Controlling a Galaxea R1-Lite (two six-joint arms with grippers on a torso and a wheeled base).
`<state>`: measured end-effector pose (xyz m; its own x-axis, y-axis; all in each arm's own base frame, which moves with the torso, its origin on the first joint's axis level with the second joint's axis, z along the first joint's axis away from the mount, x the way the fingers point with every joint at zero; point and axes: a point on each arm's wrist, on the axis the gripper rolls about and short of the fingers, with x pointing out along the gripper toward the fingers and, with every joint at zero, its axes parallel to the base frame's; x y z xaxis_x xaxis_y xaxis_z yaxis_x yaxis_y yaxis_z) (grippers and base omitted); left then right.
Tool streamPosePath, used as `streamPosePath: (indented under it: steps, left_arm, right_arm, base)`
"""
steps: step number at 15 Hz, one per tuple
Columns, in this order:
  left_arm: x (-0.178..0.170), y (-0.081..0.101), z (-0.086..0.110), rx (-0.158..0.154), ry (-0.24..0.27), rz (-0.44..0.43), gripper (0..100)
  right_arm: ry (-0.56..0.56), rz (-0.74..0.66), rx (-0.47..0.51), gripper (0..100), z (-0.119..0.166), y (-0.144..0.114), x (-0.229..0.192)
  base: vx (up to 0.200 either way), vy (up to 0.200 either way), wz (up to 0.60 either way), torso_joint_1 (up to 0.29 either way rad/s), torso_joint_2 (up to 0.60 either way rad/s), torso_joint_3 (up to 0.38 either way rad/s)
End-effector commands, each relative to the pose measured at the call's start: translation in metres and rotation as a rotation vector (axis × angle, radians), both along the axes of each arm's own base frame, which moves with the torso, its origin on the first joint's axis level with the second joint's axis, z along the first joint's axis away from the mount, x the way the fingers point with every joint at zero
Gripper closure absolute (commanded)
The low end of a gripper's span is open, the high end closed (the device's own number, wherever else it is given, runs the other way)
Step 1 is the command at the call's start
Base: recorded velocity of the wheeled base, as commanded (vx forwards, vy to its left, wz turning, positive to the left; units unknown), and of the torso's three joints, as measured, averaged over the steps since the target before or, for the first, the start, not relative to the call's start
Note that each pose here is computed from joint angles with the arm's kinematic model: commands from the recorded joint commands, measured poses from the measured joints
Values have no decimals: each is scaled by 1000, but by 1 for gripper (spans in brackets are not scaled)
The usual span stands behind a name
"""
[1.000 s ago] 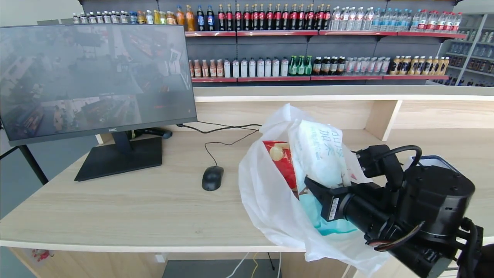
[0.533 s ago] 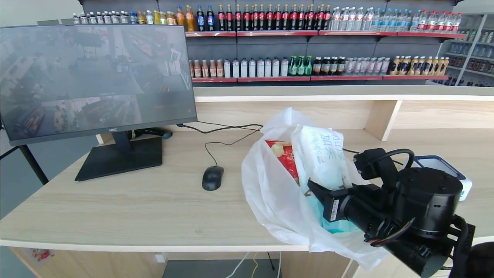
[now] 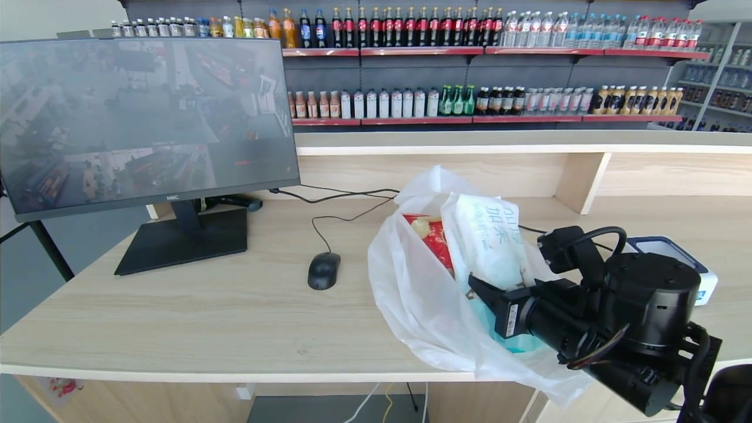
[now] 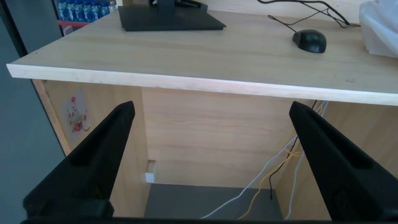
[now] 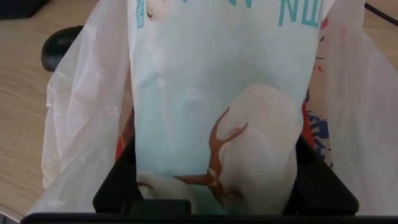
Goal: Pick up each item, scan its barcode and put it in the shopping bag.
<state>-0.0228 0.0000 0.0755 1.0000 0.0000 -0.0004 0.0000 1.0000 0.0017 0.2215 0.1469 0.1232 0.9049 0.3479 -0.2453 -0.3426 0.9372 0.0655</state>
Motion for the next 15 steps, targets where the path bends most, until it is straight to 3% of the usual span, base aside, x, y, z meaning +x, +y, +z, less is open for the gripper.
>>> streamPosePath:
  steps: [1, 4, 5, 15]
  left_arm:
    - [0, 0, 0, 0, 0, 0, 0]
    - [0, 0, 0, 0, 0, 0, 0]
    - [0, 0, 0, 0, 0, 0, 0]
    - [0, 0, 0, 0, 0, 0, 0]
  right_arm:
    - [12, 0, -11, 100, -4, 3, 5]
    - [-3, -6, 1, 100, -1, 7, 11]
    - [-5, -5, 5, 0, -1, 7, 12]
    - [-103, -11, 79, 0, 15, 4, 7]
  base:
    - [0, 0, 0, 0, 0, 0]
    - [0, 0, 0, 0, 0, 0]
    - [0, 0, 0, 0, 0, 0]
    - [0, 0, 0, 0, 0, 0]
